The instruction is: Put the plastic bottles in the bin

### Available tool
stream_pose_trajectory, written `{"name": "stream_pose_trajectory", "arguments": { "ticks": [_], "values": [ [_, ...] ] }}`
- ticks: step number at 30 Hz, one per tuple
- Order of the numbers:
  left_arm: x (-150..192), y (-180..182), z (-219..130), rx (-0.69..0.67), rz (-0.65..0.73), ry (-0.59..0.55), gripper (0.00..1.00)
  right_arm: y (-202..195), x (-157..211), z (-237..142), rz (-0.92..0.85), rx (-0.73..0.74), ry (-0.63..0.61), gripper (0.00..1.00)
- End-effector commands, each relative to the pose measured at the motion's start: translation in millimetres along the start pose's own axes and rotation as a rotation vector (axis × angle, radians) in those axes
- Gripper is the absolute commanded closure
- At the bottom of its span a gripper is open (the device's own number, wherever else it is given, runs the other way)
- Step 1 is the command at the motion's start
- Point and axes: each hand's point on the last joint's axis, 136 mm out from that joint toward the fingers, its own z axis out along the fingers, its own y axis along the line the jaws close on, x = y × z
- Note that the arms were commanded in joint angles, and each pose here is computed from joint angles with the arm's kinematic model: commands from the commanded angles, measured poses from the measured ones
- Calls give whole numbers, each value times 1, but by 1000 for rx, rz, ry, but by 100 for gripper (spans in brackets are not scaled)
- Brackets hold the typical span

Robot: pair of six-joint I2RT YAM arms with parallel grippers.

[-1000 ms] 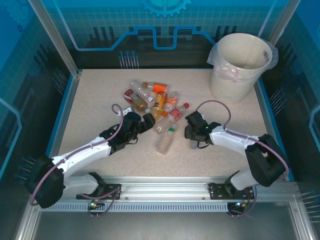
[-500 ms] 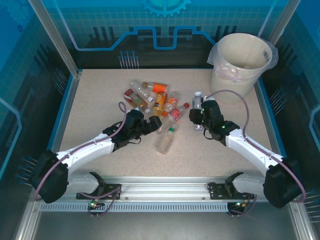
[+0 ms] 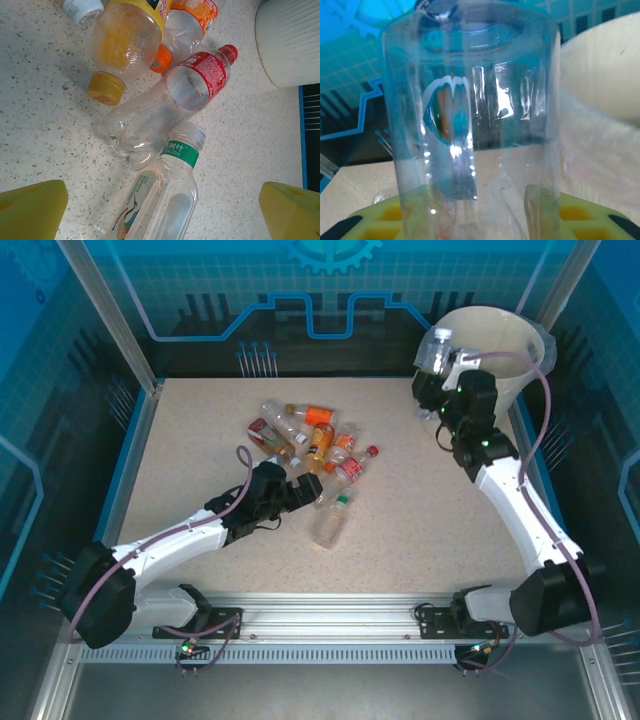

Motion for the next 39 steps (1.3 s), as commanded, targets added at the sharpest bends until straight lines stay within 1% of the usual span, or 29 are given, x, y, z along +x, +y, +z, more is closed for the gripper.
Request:
{"name": "stream_pose_trajectory", "arguments": {
  "ticks": [1,4,10,16,20,24,27,31,32,34,35,39],
  "values": [
    [-11,-6,-7,50,-31,-57,1,-15,-34,13,7,38,-10,60],
    [-12,-3,-7,49,-53,-75,1,-34,-48,32,16,94,1,59],
    [-10,2,-6,37,-76,-71,1,-70,-83,65,99,146,-23,58],
    [-5,10,-6,23,-115,-65,1,-108,-103,92,235,238,-95,57],
    [-2,18,-6,12,-148,-69,1,-122,-106,109,306,290,-123,56],
    [1,30,-7,-27,-161,-72,1,-139,-92,126,372,357,-114,54],
    [-1,38,-10,-58,-169,-96,1,-145,-88,134,401,380,-107,52],
    [-9,42,-16,-69,-183,-149,1,-152,-77,145,463,411,-71,46],
    [-11,43,-17,-72,-183,-158,1,-152,-74,147,484,411,-63,42],
    [-14,44,-18,-75,-185,-174,1,-153,-67,152,532,419,-39,29],
    [-15,44,-19,-77,-183,-179,1,-155,-64,153,559,435,-30,25],
    [-15,46,-20,-89,-179,-181,1,-157,-58,154,619,455,-5,14]
  ]
}}
